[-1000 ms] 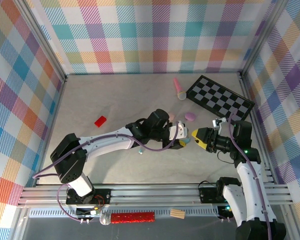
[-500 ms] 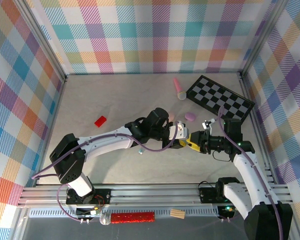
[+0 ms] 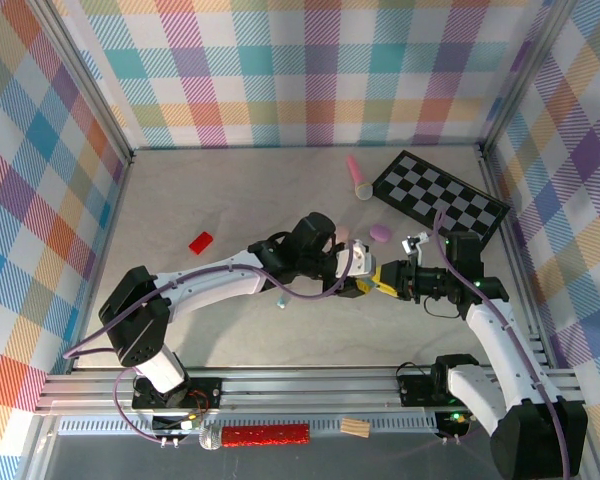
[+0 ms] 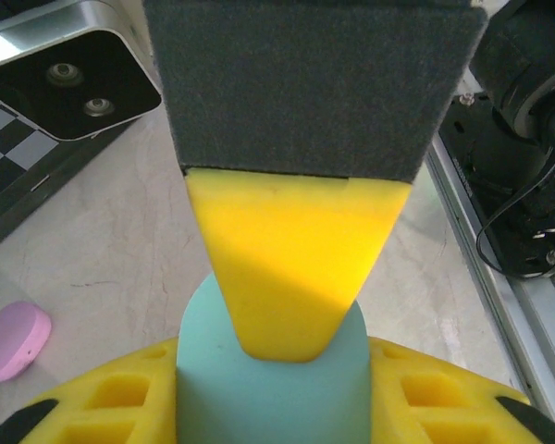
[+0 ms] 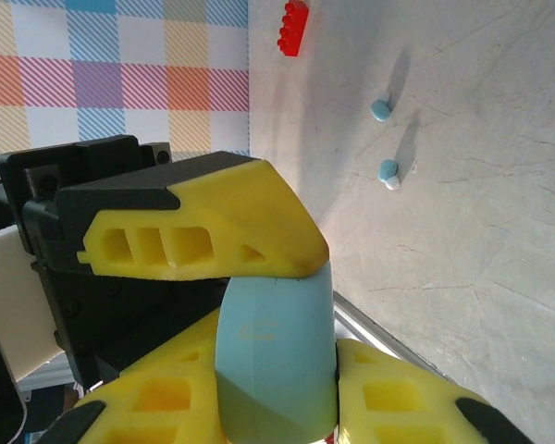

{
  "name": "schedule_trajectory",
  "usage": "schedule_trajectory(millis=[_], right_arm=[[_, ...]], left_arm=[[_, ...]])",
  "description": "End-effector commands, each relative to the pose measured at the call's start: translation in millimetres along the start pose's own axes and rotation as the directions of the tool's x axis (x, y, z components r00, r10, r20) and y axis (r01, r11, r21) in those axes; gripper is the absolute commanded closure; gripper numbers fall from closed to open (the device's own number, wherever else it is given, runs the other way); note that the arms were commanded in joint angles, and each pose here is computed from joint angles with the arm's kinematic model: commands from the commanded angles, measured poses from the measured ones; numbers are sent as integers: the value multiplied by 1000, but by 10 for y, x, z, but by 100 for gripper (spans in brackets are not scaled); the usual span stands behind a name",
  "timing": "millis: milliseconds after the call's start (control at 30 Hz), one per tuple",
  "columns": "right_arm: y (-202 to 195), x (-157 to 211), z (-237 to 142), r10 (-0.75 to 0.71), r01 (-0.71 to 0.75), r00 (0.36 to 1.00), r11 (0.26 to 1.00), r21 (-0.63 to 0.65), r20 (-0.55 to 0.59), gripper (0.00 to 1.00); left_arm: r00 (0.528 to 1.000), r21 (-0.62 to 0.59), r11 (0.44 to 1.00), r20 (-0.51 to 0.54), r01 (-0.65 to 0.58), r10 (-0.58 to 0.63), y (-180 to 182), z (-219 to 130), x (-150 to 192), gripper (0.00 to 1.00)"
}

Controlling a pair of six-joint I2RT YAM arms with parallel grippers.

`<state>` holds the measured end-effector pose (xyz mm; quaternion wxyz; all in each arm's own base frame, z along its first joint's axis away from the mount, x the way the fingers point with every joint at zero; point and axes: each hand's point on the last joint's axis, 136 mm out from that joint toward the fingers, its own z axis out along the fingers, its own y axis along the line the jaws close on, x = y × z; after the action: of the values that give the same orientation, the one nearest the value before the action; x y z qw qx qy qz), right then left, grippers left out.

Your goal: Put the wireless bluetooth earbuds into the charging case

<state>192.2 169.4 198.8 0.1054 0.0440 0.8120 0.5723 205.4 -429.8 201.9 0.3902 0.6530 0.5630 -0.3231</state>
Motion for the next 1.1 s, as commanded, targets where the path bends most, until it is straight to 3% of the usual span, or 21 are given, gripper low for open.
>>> schedule_trajectory(millis=[0, 33, 167, 300, 533, 800, 867, 1067], right_arm=[[146, -113, -27, -19, 20, 999, 999, -25, 31, 80], [171, -137, -26, -13, 14, 999, 999, -33, 35, 82], [383, -238, -30, -4, 8, 999, 992, -123, 32, 85], [694, -331, -78, -34, 37, 999, 977, -210, 16, 85], [1080, -444, -69, -3, -2, 1000, 951, -309, -16, 96], [1444, -429, 168, -57, 22, 996, 915, -402, -74, 97], [1489, -424, 201, -65, 25, 994, 913, -407, -84, 98], [1600, -439, 207, -103, 63, 992, 906, -418, -76, 98]], left_arm=[[990, 22, 1000, 138, -2, -1, 18, -170, -293, 48], [984, 10, 1000, 176, 18, -19, 57, -233, -335, 39], [943, -68, 997, 332, 44, -19, 166, -547, -522, 29], [880, -143, 986, 475, 81, -3, 282, -882, -636, 26], [794, -235, 968, 604, 89, 74, 325, -1226, -781, 26], [691, -185, 979, 719, 90, 72, 356, -1403, -817, 28], [686, -183, 980, 723, 80, 79, 346, -1407, -812, 31], [736, -169, 983, 675, 75, 60, 336, -1320, -718, 32]])
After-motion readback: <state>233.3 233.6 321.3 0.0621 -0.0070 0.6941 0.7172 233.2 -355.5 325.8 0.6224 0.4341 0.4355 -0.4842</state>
